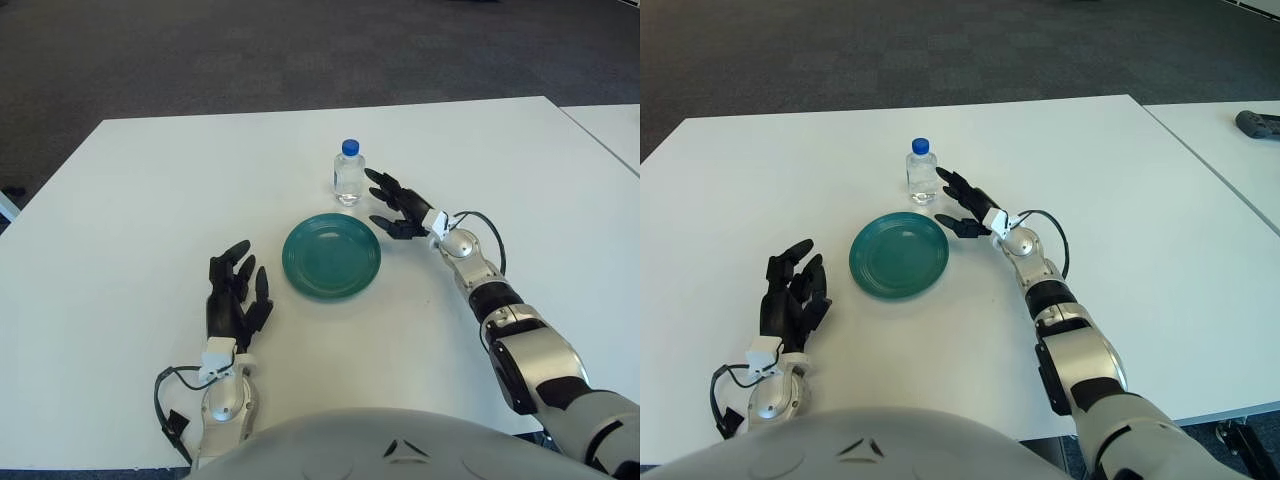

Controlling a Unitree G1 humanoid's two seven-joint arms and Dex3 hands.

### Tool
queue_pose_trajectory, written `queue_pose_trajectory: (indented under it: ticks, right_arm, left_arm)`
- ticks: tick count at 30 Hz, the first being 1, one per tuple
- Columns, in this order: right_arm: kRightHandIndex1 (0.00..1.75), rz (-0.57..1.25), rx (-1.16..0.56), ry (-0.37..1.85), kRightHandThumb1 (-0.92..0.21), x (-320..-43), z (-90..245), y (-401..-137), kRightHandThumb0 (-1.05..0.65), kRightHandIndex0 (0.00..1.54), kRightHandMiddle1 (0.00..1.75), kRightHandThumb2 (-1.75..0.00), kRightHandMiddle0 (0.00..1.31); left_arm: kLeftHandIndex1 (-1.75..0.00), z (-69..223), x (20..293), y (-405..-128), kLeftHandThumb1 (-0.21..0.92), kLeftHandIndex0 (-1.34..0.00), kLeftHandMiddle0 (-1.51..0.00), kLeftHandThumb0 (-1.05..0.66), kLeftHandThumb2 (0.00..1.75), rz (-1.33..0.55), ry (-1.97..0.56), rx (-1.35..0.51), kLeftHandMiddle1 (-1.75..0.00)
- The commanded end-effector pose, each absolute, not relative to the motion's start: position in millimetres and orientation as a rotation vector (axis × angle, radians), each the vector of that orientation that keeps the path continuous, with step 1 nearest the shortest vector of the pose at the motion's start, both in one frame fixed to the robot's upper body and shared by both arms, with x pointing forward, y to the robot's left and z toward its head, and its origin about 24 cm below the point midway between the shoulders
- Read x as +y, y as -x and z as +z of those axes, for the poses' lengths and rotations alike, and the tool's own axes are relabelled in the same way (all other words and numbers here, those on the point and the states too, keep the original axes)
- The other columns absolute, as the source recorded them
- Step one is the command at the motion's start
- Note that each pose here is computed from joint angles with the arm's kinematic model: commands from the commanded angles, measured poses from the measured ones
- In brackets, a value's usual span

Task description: Put the bottle into the plate.

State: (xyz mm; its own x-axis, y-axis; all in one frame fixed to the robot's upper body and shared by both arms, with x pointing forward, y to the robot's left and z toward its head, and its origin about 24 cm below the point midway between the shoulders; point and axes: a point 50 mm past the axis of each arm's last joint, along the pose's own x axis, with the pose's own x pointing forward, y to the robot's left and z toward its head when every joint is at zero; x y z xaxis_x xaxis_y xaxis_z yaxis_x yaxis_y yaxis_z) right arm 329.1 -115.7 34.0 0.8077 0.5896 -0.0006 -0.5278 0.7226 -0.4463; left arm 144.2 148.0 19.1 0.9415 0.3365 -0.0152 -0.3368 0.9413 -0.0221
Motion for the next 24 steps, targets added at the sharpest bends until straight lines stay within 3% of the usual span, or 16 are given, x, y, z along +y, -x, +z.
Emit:
queue_pose_trajectory:
  ticks: [1,24]
  right_arm:
    - [0.00,0.640,-0.184,0.444,-0.92,-108.5,42.8,-334.2,-1.05,0.00,0.00,-0.47,0.00]
    - [0.00,0.648,-0.200,0.410,-0.92,-105.8,36.8,-327.7,-1.05,0.00,0.00,-0.66,0.00]
  left_arm:
    - [-0.96,20.1,147.9,-139.1,0.92,-0.06,-0.41,-0.67,0.57,0.364,0.019,0.012,-0.25]
    - [-0.96,19.3,155.5,-132.5,0.92,-0.02,-0.42,-0.68,0.66,0.374,-0.007,0.020,-0.21]
